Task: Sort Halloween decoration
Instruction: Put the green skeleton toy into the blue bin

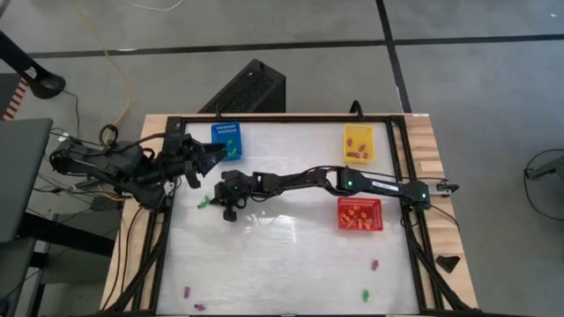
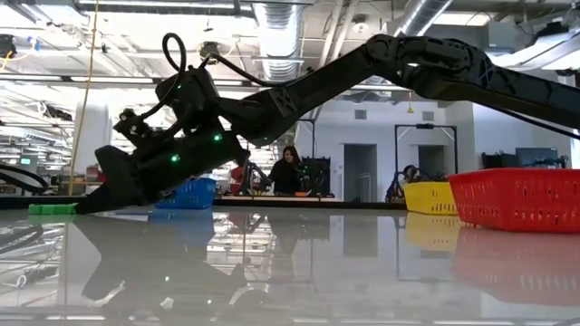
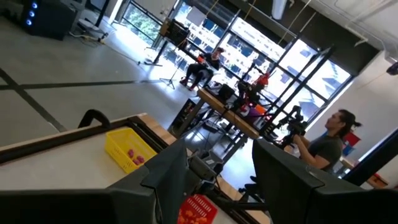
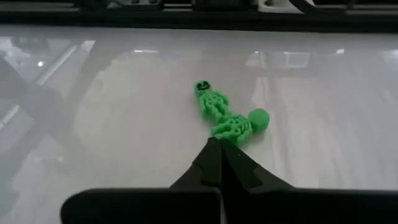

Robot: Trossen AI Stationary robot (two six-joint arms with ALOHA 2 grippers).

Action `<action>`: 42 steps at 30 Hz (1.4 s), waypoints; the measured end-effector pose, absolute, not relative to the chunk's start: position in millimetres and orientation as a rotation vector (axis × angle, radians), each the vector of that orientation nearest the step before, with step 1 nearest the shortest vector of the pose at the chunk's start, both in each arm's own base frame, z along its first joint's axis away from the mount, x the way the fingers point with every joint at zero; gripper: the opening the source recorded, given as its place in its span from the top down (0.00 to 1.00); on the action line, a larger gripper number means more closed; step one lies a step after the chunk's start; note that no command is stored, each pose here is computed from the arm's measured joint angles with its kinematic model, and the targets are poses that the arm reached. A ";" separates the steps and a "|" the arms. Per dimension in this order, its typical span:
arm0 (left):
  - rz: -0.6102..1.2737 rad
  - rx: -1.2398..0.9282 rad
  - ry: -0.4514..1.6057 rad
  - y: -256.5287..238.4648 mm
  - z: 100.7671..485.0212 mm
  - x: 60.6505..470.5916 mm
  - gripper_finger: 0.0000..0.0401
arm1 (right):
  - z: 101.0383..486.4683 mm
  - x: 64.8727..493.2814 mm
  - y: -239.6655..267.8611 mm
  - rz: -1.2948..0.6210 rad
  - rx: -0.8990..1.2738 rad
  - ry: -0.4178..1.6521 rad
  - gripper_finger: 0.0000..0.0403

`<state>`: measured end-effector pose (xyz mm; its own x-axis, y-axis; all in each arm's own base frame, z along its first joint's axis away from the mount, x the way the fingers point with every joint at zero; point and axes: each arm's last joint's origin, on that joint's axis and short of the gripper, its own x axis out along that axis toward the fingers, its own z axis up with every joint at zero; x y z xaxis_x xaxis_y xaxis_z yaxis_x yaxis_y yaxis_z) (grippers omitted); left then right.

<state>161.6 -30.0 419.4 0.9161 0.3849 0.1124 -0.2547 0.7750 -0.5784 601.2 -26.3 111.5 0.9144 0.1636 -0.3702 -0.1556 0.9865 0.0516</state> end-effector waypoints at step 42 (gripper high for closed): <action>0.363 -0.625 -0.206 -31.1 414.8 165.8 0.57 | 101.6 605.0 -26.9 0.107 0.140 0.322 0.71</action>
<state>165.8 -31.1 414.8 0.9168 0.3915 0.0789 -0.2685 0.7506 -0.6037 605.0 -26.9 101.6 0.9430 0.1267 -0.3077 -0.0821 0.9847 0.1540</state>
